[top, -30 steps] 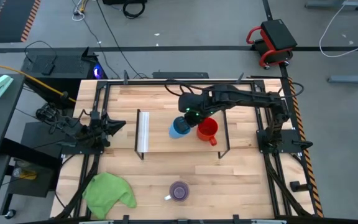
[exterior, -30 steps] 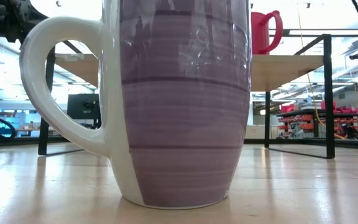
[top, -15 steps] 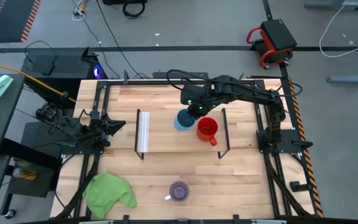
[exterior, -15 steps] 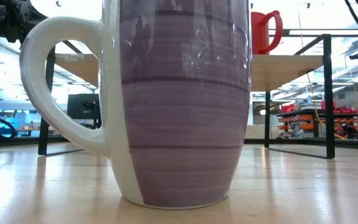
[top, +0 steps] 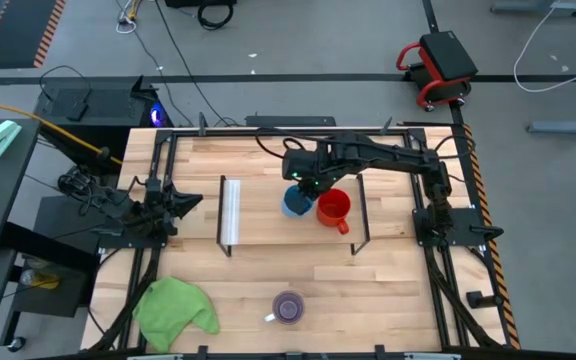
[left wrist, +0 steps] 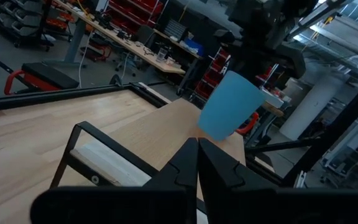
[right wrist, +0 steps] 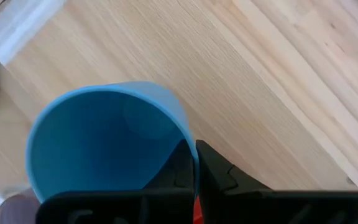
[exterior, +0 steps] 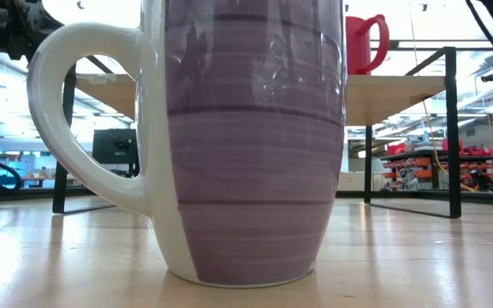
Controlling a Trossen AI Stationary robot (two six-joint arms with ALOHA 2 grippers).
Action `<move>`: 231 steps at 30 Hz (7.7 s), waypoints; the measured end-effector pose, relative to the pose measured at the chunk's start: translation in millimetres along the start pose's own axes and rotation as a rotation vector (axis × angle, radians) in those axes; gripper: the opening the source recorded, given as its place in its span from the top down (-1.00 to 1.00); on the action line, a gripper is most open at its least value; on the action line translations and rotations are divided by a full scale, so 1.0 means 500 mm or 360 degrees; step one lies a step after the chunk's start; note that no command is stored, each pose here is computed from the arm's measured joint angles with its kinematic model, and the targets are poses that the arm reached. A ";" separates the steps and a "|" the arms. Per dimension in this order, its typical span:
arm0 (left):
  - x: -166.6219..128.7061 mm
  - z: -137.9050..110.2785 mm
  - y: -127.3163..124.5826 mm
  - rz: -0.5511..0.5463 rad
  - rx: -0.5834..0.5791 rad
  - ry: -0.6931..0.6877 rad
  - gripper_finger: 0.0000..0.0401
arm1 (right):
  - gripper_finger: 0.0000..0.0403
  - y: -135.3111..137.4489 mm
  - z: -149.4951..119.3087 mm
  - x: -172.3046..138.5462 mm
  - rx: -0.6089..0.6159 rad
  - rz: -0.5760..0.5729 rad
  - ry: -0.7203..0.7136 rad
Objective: Stack small to large cups/mugs on shelf
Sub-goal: Put the blue cup to the left of the red mug on the shelf, then adjust the red mug on the shelf, then put the purple mug to the left of the blue cup on the shelf
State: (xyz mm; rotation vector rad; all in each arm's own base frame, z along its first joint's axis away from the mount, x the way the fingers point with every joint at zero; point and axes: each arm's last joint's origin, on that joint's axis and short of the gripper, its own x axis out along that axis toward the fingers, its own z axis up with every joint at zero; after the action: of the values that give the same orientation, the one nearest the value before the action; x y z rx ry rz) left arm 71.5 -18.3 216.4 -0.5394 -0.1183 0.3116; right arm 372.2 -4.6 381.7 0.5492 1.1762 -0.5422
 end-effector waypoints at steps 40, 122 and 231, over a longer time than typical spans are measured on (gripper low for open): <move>0.000 -0.001 0.000 0.0002 -0.0028 0.0005 0.91 | 0.98 0.005 -0.005 0.003 -0.0143 0.0037 0.0042; 0.000 -0.002 0.001 0.0006 -0.0022 0.0014 0.82 | 0.61 -0.044 -0.084 -0.174 0.0210 0.0244 -0.0250; 0.318 -0.088 -0.488 0.0093 0.0224 0.1744 0.91 | 0.91 -0.132 -0.636 -0.093 0.0641 0.0041 0.0053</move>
State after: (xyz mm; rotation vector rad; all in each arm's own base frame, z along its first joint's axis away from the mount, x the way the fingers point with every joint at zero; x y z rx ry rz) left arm 293.8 -186.6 310.9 -0.5126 0.9736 0.0478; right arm 93.1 159.1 326.6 0.9189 1.0938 -0.7566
